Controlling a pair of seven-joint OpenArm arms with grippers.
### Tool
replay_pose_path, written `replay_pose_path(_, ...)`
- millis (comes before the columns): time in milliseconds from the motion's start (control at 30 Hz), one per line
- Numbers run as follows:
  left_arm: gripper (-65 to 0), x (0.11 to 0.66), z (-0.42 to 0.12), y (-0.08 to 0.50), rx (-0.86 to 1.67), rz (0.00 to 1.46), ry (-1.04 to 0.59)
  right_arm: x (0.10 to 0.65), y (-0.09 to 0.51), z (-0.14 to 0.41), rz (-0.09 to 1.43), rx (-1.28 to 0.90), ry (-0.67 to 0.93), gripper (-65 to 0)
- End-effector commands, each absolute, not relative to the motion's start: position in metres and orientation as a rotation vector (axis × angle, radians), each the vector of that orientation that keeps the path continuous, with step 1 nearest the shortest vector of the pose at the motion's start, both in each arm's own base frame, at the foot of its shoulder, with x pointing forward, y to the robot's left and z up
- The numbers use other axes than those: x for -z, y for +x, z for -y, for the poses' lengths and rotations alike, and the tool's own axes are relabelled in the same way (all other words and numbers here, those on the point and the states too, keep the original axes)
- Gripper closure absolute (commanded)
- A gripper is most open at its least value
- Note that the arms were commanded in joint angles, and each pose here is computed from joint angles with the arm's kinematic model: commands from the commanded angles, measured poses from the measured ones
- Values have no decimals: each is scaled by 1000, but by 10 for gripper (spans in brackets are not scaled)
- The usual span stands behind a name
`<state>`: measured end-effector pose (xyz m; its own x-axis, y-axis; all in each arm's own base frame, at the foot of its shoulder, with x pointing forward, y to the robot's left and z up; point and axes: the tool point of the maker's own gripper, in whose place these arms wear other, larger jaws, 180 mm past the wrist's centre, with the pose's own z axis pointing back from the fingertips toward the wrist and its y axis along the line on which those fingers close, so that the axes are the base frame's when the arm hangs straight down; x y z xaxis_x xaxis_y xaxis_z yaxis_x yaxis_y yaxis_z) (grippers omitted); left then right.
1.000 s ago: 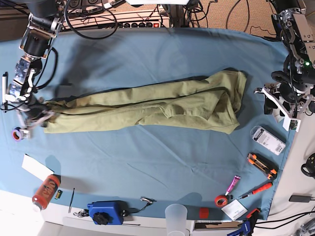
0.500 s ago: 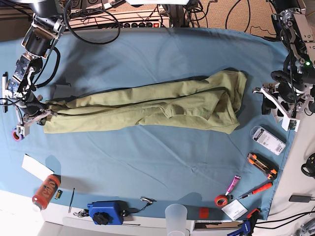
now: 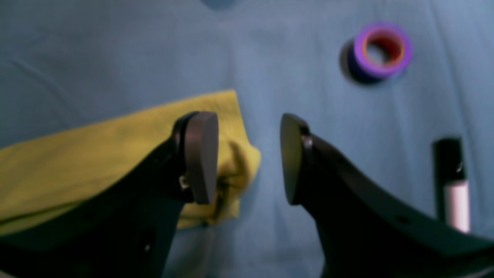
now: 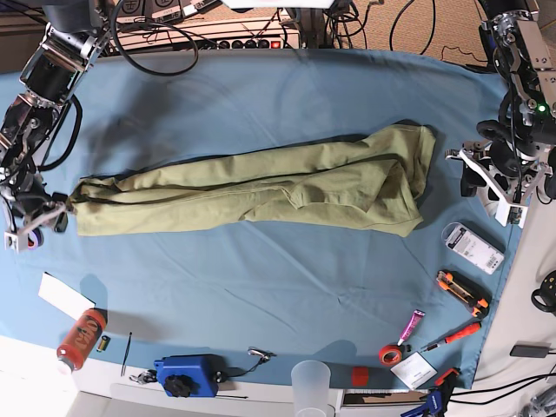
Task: Layout the t-shirt on the table in an organized manner, then fold the t-shirt properly
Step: 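Release the shirt and move both grippers away from the folded strip, then grasp the strip end with the right gripper and fold it toward the middle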
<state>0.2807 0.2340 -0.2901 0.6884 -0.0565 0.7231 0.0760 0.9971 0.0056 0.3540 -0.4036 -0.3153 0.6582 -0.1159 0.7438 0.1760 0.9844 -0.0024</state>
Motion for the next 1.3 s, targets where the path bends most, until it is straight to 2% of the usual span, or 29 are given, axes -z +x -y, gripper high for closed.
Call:
replay_pose_path(0,-309,278,-236,286,84,851,-14,301,358,418,887,200,-85,-264)
replay_pose_path(100,-309,278,-236,286,84,852,-14,316,348,427,898,314,17,-264)
replay_pose_path(267,-309,278,-236,286,84,853,-14,341,340,408,869,306,189,-264)
replay_pose_path(533,-309,278,-236,286,84,852,-14,386,337,376,818,385,315,-264)
replay_pose_path(767,-309,278,-235,286,84,853,-19,392,350,343,832,368,396,-258)
replay_pose_path(833,-309,278,-234,286,83,853,-21,390,353,342,839,367,401,-213)
replay_pose_path(967,-309,278,-234,286,83,852,-21,385,355,346,851,362,390,0)
replay_pose_path(1100,-309,278,-234,286,83,853,-24,374,354,360,855,312,298,0)
replay_pose_path(1267,-309,279,-234,286,82,848,-23,333,356,402,909,222,94,0)
